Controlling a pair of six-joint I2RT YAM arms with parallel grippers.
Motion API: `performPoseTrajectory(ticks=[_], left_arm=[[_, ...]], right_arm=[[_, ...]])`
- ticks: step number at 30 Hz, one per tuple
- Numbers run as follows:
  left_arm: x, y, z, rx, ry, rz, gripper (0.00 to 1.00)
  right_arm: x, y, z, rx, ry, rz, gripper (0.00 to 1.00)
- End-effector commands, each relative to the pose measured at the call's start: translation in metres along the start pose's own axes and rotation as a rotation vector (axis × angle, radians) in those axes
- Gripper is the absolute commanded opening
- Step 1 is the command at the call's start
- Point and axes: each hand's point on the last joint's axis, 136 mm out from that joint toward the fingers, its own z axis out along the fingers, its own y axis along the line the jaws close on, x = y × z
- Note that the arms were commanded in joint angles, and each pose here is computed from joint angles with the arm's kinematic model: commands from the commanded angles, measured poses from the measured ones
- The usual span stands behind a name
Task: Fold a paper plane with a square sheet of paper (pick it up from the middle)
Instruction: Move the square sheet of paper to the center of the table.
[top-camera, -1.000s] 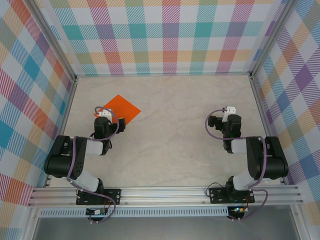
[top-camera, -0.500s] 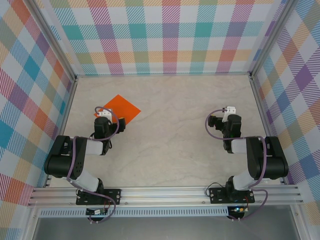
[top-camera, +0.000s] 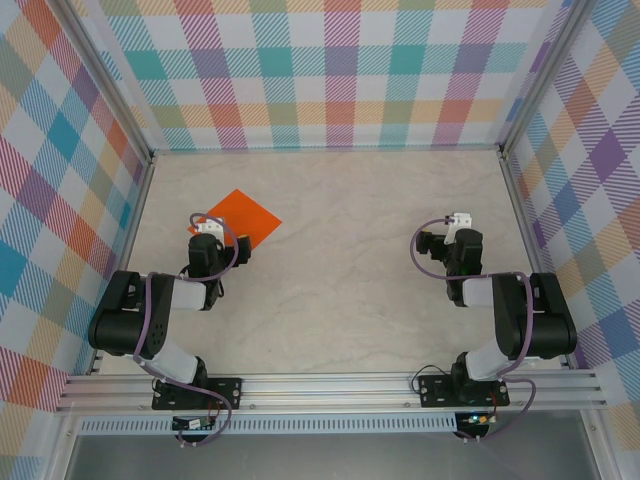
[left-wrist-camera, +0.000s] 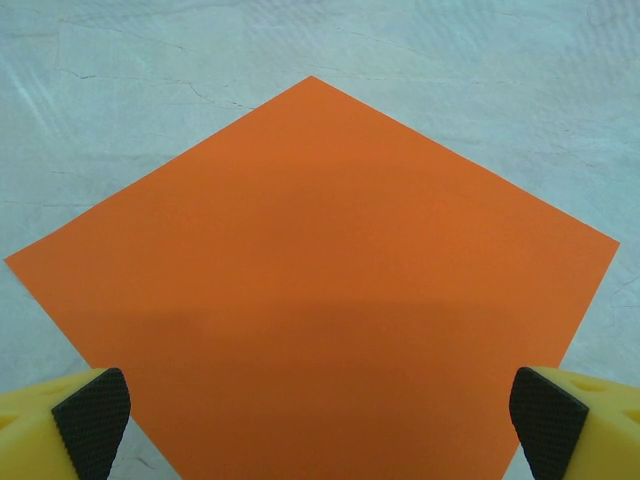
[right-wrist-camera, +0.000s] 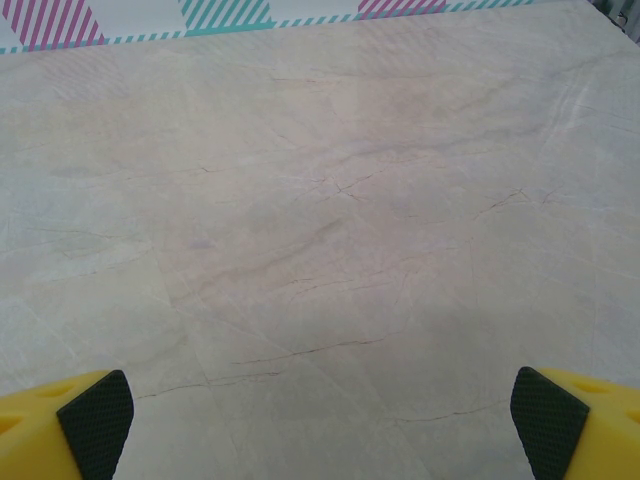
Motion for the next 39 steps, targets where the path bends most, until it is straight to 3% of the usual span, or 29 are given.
performPoseTrajectory(ticks=[1, 7, 11, 15, 23, 25, 27, 29, 31, 34, 39], left_arm=[[-0.013, 0.002, 0.002, 0.003, -0.031, 0.007, 1.00], [-0.013, 0.003, 0.002, 0.001, -0.031, 0.007, 1.00], [-0.016, -0.005, -0.004, 0.049, -0.048, 0.026, 1.00], [-0.031, 0.001, -0.018, 0.012, -0.060, -0.002, 1.00], [-0.062, 0.012, -0.032, -0.057, -0.025, -0.089, 1.00], [-0.075, 0.017, -0.032, -0.095, -0.007, -0.199, 1.00], [-0.083, 0.029, -0.031, -0.187, 0.051, -0.319, 1.00], [-0.083, 0.033, -0.026, -0.240, 0.146, -0.418, 1.00], [-0.087, 0.013, -0.010, -0.136, 0.254, -0.451, 1.00], [-0.085, -0.021, 0.019, 0.005, 0.433, -0.484, 1.00], [-0.085, -0.039, 0.067, 0.043, 0.520, -0.594, 1.00]], right_arm=[[-0.012, 0.003, 0.001, -0.017, -0.037, -0.004, 1.00], [-0.012, 0.003, 0.001, -0.019, -0.039, -0.005, 1.00], [-0.014, 0.025, -0.005, -0.136, -0.045, -0.067, 1.00], [-0.024, 0.021, -0.015, -0.098, -0.065, -0.064, 1.00], [-0.021, -0.012, -0.055, 0.167, 0.304, 0.263, 1.00], [-0.023, 0.003, -0.070, 0.097, 0.380, 0.283, 1.00], [-0.022, 0.012, -0.083, 0.063, 0.410, 0.370, 1.00], [-0.022, 0.034, -0.096, -0.061, 0.429, 0.407, 1.00], [-0.020, 0.041, -0.109, -0.086, 0.457, 0.488, 1.00], [-0.022, 0.067, -0.125, -0.241, 0.502, 0.502, 1.00], [-0.021, 0.080, -0.141, -0.321, 0.534, 0.508, 1.00]])
